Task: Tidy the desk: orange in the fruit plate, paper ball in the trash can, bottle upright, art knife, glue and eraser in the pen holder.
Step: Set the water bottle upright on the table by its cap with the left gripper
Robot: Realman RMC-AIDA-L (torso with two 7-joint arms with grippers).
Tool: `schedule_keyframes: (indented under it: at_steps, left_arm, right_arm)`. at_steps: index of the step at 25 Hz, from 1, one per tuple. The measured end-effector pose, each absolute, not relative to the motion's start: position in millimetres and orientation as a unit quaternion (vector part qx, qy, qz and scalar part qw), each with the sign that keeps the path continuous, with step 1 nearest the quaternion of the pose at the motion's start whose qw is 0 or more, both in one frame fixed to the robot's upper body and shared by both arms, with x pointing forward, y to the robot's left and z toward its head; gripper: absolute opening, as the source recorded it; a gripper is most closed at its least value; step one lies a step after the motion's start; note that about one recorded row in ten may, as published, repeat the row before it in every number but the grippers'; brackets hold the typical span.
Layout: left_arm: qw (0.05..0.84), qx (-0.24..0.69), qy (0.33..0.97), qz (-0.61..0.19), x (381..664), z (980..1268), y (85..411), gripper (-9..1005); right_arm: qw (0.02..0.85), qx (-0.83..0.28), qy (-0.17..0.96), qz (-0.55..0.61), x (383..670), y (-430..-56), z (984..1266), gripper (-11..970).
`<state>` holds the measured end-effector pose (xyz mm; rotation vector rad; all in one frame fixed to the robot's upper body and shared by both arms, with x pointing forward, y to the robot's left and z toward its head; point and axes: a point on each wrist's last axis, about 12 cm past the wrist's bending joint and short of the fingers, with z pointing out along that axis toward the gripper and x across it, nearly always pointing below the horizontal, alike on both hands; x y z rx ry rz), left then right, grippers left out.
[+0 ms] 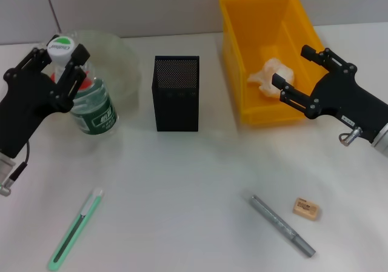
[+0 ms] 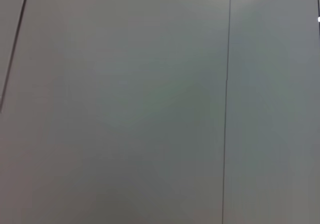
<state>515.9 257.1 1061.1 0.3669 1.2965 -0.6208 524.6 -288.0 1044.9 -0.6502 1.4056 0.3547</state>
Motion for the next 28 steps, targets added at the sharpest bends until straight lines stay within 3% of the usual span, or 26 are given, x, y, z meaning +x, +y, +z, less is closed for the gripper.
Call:
schedule_keyframes:
  at_steps: [28]
  left_arm:
    - [0.753,0.164,0.574,-0.277,501.6,1060.1,263.2,432]
  right_arm:
    - [0.695,-0.291,0.639,0.153,526.7,-288.6,1043.1,769]
